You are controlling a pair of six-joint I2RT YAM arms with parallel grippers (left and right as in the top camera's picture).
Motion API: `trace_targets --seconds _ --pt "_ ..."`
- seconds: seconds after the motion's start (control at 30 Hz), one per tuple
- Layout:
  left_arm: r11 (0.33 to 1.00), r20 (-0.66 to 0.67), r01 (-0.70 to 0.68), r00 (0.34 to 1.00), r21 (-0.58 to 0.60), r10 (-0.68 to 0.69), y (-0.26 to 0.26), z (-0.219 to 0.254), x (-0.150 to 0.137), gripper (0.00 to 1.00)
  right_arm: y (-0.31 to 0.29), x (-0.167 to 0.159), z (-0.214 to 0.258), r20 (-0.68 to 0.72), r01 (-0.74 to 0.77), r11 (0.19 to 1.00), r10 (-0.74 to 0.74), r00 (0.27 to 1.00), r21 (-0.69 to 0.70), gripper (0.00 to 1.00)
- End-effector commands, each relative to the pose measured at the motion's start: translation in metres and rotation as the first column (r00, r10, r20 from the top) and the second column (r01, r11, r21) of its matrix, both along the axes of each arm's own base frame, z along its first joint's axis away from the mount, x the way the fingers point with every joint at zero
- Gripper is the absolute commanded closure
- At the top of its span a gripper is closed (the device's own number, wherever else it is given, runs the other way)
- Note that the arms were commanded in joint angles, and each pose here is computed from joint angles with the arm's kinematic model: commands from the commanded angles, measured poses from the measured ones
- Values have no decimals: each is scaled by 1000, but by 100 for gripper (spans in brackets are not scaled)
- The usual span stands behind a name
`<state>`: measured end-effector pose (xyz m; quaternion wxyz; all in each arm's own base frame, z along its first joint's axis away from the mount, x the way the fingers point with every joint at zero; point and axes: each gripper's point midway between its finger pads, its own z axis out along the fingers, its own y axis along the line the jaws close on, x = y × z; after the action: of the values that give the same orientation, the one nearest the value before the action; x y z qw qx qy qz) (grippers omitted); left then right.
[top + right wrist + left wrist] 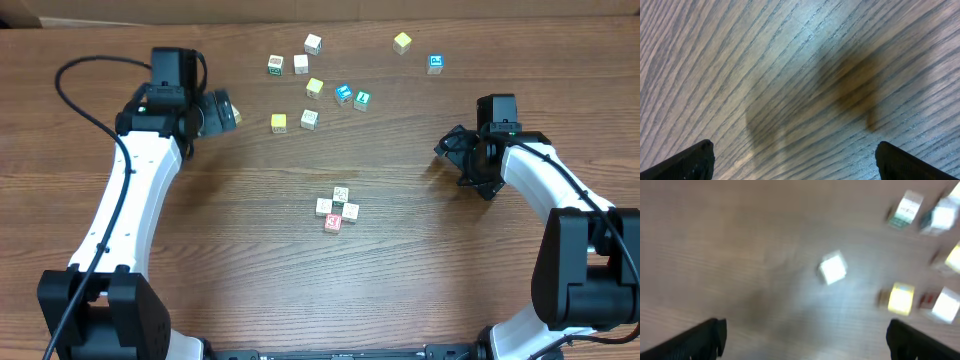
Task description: Form a circle
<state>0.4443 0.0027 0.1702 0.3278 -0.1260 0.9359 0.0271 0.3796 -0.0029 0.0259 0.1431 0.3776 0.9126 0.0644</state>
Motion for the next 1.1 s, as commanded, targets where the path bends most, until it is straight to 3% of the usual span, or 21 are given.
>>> trace_targets --seconds 0.0,0.13,0.33,0.73,1.07 --pt "994 96 107 990 0 -106 -11 -3 8 0 -1 -1 -2 -2 6 1000 -6 1000 2 0" --pt "989 255 150 956 -13 -142 -20 -5 18 0 -1 -1 -2 -2 6 1000 -6 1000 2 0" --pt "989 294 147 946 -10 -137 -18 -30 5 1 -1 -1 -2 -2 6 1000 -6 1000 2 0" --pt "997 357 79 931 -13 -70 9 -90 -67 1 -1 -1 -2 -2 6 1000 -6 1000 2 0" --pt "999 285 46 958 -25 -37 16 -137 -130 0 -1 -1 -2 -2 6 1000 -6 1000 2 0"
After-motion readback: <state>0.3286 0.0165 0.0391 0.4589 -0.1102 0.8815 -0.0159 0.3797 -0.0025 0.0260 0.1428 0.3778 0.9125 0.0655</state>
